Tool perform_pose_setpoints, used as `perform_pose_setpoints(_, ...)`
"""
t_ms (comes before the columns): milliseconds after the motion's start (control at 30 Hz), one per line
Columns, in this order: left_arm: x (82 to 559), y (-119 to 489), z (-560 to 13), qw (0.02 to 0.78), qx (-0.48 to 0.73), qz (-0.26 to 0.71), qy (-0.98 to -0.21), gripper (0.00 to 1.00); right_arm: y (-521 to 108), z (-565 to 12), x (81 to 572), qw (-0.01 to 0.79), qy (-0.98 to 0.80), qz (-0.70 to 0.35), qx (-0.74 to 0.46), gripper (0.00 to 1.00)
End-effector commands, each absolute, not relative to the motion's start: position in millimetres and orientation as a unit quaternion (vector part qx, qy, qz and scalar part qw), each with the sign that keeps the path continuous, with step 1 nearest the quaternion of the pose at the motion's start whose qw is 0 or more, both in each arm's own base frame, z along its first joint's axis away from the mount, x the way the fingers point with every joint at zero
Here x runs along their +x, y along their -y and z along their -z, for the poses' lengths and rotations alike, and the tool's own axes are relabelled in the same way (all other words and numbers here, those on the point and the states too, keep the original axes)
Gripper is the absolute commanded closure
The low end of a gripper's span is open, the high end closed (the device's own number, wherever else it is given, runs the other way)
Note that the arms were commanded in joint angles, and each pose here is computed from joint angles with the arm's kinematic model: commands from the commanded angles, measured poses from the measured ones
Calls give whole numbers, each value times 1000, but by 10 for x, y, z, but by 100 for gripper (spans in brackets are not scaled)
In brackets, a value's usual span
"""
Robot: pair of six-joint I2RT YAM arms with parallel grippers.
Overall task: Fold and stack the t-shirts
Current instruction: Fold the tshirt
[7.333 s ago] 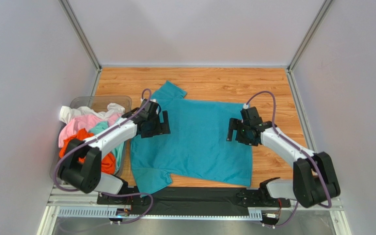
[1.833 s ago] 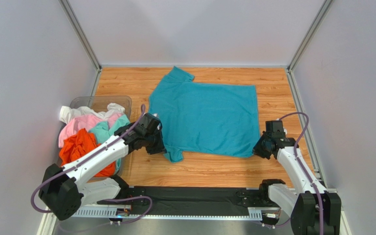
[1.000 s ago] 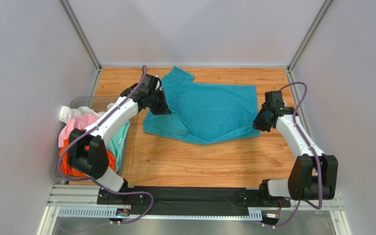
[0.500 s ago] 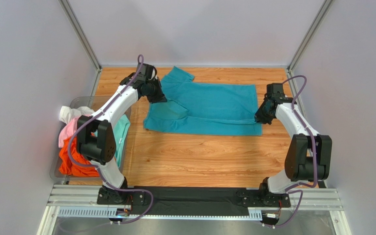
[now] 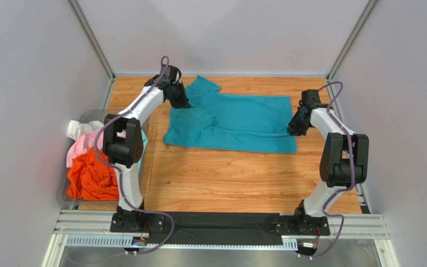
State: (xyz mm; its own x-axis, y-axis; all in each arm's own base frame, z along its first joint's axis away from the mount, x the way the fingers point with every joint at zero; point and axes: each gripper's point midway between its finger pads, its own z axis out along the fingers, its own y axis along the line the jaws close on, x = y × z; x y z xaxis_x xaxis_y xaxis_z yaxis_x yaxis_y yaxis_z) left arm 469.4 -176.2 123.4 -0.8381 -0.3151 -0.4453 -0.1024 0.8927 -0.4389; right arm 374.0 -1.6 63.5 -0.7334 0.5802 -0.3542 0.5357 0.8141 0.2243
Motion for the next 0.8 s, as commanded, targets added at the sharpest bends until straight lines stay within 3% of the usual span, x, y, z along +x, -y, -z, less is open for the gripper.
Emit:
perform_pose_setpoints(0,4963,1768,-1179,272,-108,206,-934,88,118,-718,4071,244,-920,-59,300,76)
perform_pose_setpoints(100,5125,1711,-1184,272,-119,207,-932,55,178,-701,4182,242,-918,-65,307,47)
perform_pose_setpoints(233,5132,1634,-1370,286,-130,201,-928,1,140,-885,4169,249,-915,-83,305,27)
perform_pose_setpoints(267,5096,1629,-1403,287,-131,202,-927,0,131,-862,4092,245,-916,-83,307,19)
perform_pose_setpoints(367,4913,1650,-1500,288,-131,219,-923,0,61,-944,3900,255,-915,-97,298,14)
perform_pose_setpoints(433,4725,1692,-1471,275,-130,234,-923,0,-44,-1053,3825,269,-912,-124,284,0)
perform_pose_setpoints(767,4301,1951,-869,174,-126,275,-937,0,-679,-625,3652,216,-945,-159,187,0)
